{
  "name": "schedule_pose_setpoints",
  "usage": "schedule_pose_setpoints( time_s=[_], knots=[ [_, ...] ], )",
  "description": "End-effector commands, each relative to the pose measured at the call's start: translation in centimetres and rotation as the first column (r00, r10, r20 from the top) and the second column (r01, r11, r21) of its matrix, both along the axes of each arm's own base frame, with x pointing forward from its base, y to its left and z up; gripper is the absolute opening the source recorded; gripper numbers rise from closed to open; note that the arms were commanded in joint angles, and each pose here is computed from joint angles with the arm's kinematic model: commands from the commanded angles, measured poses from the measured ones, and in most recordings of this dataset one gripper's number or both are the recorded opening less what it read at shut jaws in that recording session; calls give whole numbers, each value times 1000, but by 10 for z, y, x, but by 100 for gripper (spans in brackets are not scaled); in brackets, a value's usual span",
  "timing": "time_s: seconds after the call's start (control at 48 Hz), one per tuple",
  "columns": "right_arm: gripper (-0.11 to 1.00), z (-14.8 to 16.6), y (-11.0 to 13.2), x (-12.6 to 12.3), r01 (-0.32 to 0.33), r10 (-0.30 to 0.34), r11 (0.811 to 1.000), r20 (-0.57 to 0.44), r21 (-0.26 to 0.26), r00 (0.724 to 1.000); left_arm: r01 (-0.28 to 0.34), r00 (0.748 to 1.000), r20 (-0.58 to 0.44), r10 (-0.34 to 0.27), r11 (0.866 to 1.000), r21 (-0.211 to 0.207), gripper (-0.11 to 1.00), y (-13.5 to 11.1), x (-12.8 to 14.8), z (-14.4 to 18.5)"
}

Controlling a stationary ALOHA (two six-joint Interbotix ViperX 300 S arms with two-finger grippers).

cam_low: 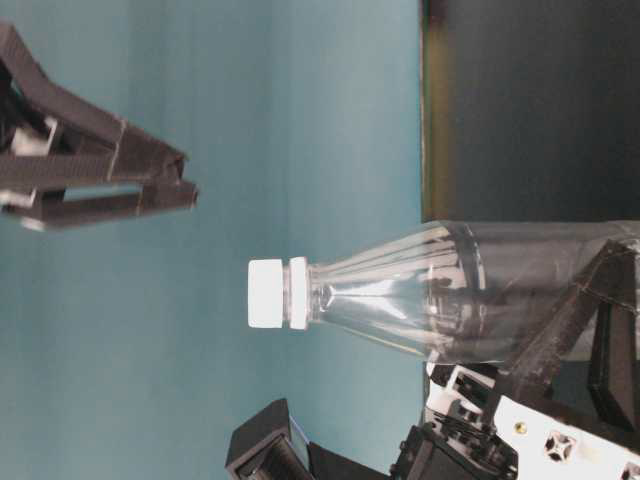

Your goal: Open the bottle cap by holding the bottle with the left arm and twisting the cap with the right arm.

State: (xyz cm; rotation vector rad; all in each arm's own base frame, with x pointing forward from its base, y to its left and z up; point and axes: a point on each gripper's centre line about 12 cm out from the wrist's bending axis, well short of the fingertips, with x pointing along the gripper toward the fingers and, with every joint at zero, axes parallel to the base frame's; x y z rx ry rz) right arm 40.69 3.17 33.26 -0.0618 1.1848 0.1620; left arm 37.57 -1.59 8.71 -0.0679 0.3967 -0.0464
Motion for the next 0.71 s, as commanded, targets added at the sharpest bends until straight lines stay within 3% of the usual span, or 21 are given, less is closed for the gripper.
schedule_pose_setpoints(
  time_s=[0.0, 0.229, 0.375, 0.687],
  knots=[
    [78, 15, 6, -14, 26, -28, 999, 82, 28, 996, -2, 1000, 23, 2, 1000, 1, 98, 1, 3, 7],
    [78, 10, 9, -38, 97, -115, 991, 207, 94, 972, -1, 999, 46, 0, 1000, 5, 98, 1, 4, 19],
    [78, 4, 11, -57, 106, -137, 987, 277, 124, 951, 0, 1000, 21, -1, 1000, 16, 98, 2, 6, 23],
    [78, 6, 8, -105, 92, -172, 979, 491, 183, 854, 1, 1000, 9, -1, 1000, 20, 98, 2, 10, 31]
  ],
)
